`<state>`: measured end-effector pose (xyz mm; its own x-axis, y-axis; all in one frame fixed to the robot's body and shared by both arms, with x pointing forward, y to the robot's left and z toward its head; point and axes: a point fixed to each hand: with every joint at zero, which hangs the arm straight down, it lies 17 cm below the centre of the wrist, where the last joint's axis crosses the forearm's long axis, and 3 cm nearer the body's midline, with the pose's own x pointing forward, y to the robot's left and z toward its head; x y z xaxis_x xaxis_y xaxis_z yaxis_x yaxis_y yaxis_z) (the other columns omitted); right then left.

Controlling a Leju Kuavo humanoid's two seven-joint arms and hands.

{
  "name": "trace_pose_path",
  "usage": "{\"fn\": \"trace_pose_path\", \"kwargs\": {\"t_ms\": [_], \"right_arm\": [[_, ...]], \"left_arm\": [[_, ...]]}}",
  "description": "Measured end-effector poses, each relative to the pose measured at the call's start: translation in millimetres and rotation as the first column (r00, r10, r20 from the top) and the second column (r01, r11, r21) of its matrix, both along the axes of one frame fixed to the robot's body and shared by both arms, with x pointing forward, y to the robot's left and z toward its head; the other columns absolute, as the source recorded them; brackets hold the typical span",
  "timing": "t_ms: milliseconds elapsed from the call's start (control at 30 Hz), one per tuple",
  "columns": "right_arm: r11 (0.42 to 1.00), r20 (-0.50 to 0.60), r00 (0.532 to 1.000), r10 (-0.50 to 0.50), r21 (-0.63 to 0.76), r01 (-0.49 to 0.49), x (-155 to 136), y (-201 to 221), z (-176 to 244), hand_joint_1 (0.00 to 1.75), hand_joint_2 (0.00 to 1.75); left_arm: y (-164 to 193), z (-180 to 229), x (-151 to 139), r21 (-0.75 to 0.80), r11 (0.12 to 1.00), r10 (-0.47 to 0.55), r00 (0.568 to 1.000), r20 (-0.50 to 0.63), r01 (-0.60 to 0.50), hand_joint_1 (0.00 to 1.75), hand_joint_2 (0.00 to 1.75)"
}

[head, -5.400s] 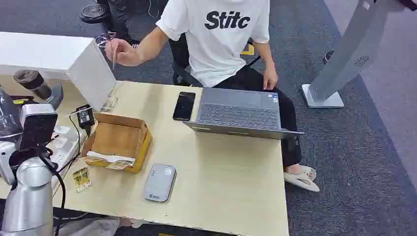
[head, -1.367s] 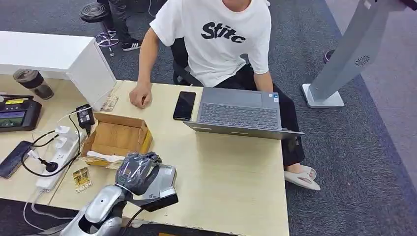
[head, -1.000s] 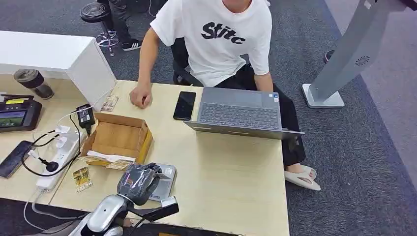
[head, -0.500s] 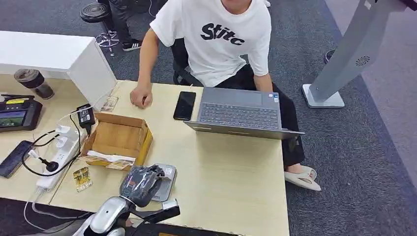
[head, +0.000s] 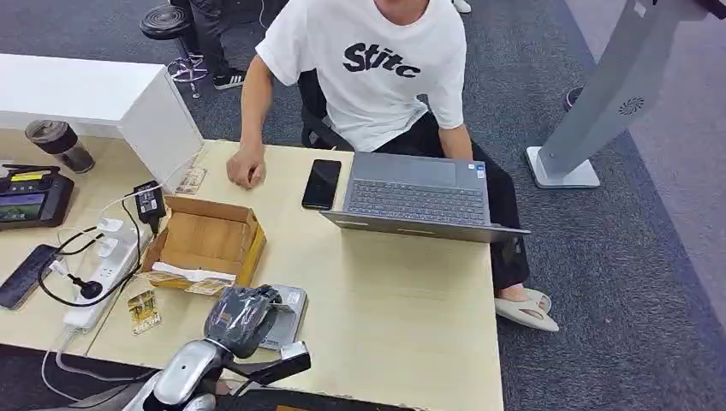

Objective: Pass the card to the sensor for recognition and then transmit it.

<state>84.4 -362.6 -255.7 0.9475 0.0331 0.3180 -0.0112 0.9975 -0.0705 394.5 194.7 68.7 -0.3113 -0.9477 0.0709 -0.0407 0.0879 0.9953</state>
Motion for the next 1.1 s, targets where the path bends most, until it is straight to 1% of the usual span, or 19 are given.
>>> {"fn": "trace_pose_path", "kwargs": {"t_ms": [100,167,267,400,533,700,933,1000,1100], "right_arm": [[1.0,0.001,1.0,0.008,0.002,-0.008,-1,-1,0,0.0,1.75],[1.0,0.01,1.0,0.005,0.003,-0.005,2,-2,0,0.0,1.75],[1.0,0.011,1.0,0.015,0.002,-0.015,3,-4,0,0.0,1.75],[1.0,0.02,1.0,0.013,0.005,-0.013,6,-6,1,0.0,1.75],[1.0,0.025,1.0,0.015,0.008,-0.015,9,-7,1,0.0,1.75],[1.0,0.021,0.999,0.027,0.012,-0.027,10,-8,0,0.0,1.75],[0.999,0.021,0.999,0.028,0.017,-0.028,11,-9,0,0.0,1.75],[0.999,0.021,0.999,0.028,0.018,-0.028,12,-9,0,0.0,1.75],[0.999,0.022,0.999,0.024,0.025,-0.025,12,-7,0,0.0,1.75]], "left_arm": [[18,20,13,0.01,1.0,0.027,0.998,0.052,-0.028,1.75,1.75],[35,42,26,0.017,0.998,0.052,0.993,0.105,-0.054,1.75,1.75],[57,74,42,0.049,0.994,0.082,0.978,0.192,-0.093,1.75,1.75],[82,105,56,0.065,0.989,0.114,0.958,0.264,-0.135,1.75,1.75],[110,138,72,0.09,0.978,0.146,0.929,0.34,-0.187,1.75,1.75],[139,179,84,0.128,0.959,0.174,0.881,0.44,-0.253,1.75,1.75],[168,211,90,0.145,0.935,0.209,0.834,0.511,-0.323,1.75,1.75],[173,216,92,0.146,0.931,0.214,0.827,0.52,-0.333,1.75,1.75],[185,220,96,0.139,0.92,0.247,0.818,0.519,-0.366,1.75,1.75]]}}
